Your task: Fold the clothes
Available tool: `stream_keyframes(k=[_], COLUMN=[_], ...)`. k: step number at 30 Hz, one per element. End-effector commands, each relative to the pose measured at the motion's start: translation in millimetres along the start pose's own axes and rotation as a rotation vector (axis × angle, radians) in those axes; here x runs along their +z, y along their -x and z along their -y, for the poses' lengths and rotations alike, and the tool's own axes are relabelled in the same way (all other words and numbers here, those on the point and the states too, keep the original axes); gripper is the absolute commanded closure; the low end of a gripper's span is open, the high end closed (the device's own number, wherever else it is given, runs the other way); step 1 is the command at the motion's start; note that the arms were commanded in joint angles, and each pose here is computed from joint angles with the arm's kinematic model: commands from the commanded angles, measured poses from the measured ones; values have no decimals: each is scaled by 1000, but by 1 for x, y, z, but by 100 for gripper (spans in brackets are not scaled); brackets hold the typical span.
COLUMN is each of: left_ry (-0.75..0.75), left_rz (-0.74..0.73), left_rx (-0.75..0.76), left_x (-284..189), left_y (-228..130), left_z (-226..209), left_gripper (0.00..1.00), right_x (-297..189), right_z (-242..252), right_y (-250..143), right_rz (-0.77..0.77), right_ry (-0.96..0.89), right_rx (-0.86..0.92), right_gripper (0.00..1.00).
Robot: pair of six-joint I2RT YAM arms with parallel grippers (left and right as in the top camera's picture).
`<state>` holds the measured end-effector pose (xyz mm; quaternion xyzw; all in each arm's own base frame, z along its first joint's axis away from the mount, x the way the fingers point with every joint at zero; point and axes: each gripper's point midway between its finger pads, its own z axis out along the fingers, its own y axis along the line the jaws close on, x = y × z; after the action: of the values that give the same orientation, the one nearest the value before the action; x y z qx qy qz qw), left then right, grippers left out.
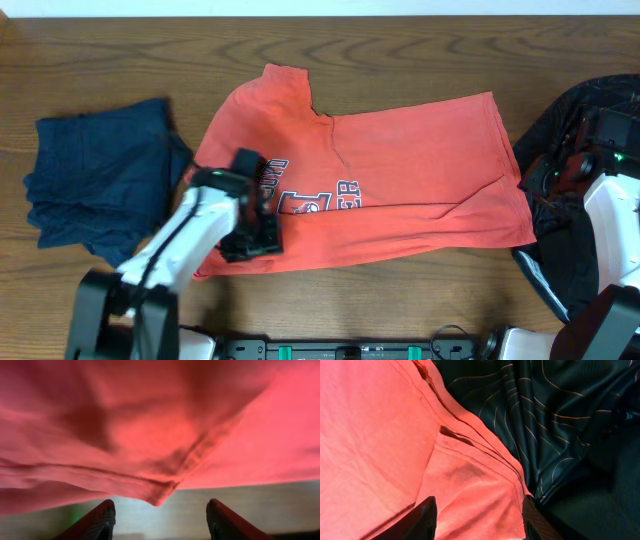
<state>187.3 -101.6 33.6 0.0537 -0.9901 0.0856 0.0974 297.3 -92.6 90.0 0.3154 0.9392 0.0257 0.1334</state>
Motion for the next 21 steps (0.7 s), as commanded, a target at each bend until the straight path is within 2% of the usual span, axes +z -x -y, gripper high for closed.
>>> stream_keyframes(k=[1, 5, 8, 9, 18, 19, 21], left_ry=[38, 65, 79, 78, 87, 91, 100], left_rz=[-57, -69, -43, -40, -59, -67, -80], left_rx=[48, 53, 58, 59, 54, 52, 49], left_x=[13, 23, 22, 22, 21, 21, 21], left_y=[-5, -2, 4, 4, 0, -2, -6], left_z=[6, 5, 3, 4, 1, 0, -2], left_gripper=[41, 61, 90, 93, 94, 91, 72], right_x=[-3, -3, -3, -3, -3, -3, -3], right_z=[3, 3, 3, 3, 3, 3, 3], right_y=[3, 3, 3, 3, 3, 3, 3], right_rz=[8, 7, 7, 7, 7, 7, 5], right_ry=[3, 2, 2, 2, 2, 2, 1], right_rx=[-6, -6, -6, -6, -6, -6, -6], right_gripper=[47, 47, 47, 47, 47, 47, 47])
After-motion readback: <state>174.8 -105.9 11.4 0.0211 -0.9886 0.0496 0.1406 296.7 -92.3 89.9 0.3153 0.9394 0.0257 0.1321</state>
